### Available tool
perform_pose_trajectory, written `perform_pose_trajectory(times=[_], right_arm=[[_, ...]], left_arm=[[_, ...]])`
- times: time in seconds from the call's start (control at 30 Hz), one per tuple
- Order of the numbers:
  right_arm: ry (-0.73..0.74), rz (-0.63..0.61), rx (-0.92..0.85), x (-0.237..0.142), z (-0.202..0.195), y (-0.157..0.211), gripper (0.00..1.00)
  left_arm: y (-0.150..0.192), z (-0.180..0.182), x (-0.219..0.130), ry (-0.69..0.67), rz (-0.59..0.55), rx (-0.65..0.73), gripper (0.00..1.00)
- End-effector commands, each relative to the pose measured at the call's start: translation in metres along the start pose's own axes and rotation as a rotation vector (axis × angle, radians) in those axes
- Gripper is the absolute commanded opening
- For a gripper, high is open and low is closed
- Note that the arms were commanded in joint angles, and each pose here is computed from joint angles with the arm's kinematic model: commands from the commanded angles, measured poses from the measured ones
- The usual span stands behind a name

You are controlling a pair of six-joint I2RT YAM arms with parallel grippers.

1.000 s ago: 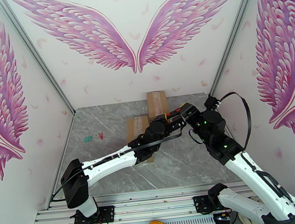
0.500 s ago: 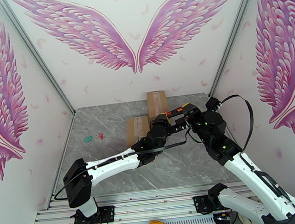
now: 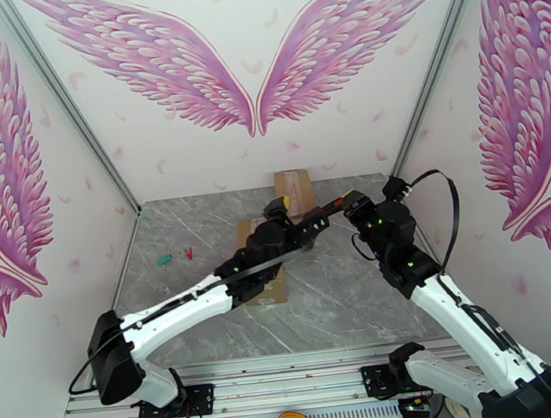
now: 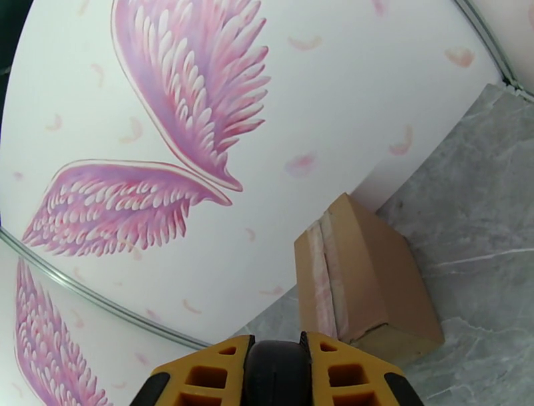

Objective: Unpack the express box

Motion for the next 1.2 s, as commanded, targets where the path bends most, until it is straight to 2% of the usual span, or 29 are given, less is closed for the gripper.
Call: perform_pose_trajectory(times=[0.0,0.2,0.37,0.47,0.8,1.03,1.17], right_arm=[[-0.143,0.005,-0.085,0.007,0.014,-0.009,0.0],[-0.337,0.075,-0.296,0.012,0.036,-0.01,0.0],[-0.485,0.113,-0.453,0.003,0.052,-0.008,0.0],[-0.572,0.147,-0.554,-0.004,0.058,-0.004,0.0],[-0.781,0.224,-0.627,-0.007,0.067,0.007,0.0],[-0.876,0.295,-0.656,-0.004,0.076,0.008,0.0],[-0.92,0.318,-0.658,-0.003,0.079,0.009,0.0]], left_arm=[[0.014,0.015,-0.011,0.281,-0.015,-0.247,0.75],[0.034,0.045,0.004,0.55,-0.084,-0.546,0.73],[0.032,0.047,0.023,0.736,-0.145,-0.673,0.7],[0.032,0.039,0.03,0.806,-0.137,-0.684,0.68],[0.035,0.02,0.042,0.994,-0.152,-0.754,0.67],[0.037,0.015,0.038,1.048,-0.151,-0.757,0.65],[0.039,0.013,0.038,1.047,-0.147,-0.751,0.6]])
Point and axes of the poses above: each hand's point on the last joint's axis, 136 mm out from that joint toward the fingers, its own x axis out along the fingers, its own z axis along the line the jaws close on, y = z × x, the point moved 9 cm from there along -x, back along the fingers, and after that the axes turned 5 degrees about x, right-handed, at the moved point
